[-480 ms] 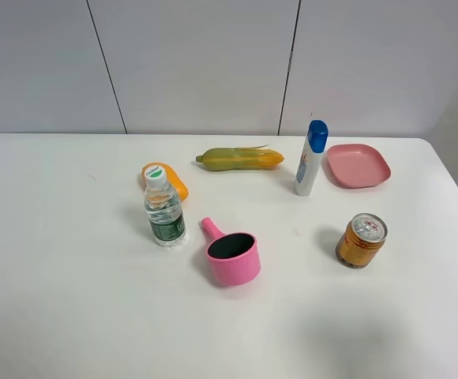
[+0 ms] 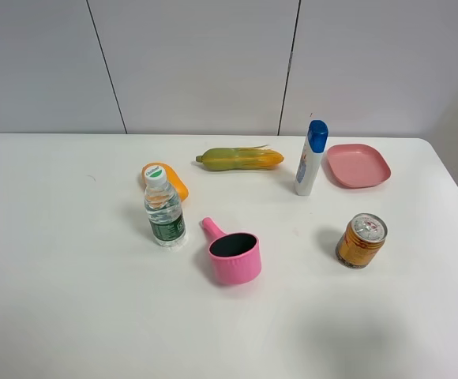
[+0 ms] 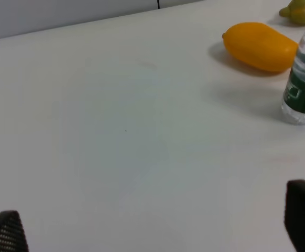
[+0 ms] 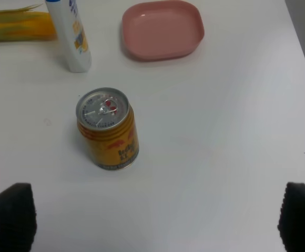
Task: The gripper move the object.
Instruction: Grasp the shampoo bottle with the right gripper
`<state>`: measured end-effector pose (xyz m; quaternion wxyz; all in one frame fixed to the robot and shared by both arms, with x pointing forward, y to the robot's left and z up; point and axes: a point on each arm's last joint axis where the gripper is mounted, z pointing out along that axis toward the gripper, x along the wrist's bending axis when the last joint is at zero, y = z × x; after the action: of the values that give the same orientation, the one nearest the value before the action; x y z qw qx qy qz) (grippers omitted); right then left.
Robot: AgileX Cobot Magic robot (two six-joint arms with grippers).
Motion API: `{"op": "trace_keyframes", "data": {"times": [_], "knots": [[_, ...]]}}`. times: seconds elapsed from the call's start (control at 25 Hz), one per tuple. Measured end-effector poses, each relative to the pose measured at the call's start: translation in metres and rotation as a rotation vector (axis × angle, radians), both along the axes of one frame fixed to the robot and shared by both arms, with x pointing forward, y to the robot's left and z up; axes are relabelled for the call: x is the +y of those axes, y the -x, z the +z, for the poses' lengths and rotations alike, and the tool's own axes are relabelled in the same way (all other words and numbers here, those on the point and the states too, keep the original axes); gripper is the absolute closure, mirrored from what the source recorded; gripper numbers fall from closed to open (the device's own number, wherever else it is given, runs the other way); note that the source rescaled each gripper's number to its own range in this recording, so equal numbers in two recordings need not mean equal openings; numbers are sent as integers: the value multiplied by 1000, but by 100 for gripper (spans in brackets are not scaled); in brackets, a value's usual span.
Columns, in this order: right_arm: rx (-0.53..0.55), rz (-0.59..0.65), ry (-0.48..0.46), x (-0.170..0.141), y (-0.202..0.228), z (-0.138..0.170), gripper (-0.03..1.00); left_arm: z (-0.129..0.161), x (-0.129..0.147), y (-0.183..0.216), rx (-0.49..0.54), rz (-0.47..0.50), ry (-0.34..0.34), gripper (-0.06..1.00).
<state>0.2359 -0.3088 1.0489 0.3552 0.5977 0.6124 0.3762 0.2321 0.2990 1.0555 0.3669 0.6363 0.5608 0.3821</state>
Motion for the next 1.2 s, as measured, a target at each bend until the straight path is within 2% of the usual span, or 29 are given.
{"op": "trace_keyframes", "data": {"times": [0.92, 1.2], "knots": [[0, 0, -1, 0, 0, 0, 11, 0, 0, 0, 0, 0, 0, -6], [16, -45, -57, -1, 1, -1, 9, 0, 0, 0, 0, 0, 0, -6]]}}
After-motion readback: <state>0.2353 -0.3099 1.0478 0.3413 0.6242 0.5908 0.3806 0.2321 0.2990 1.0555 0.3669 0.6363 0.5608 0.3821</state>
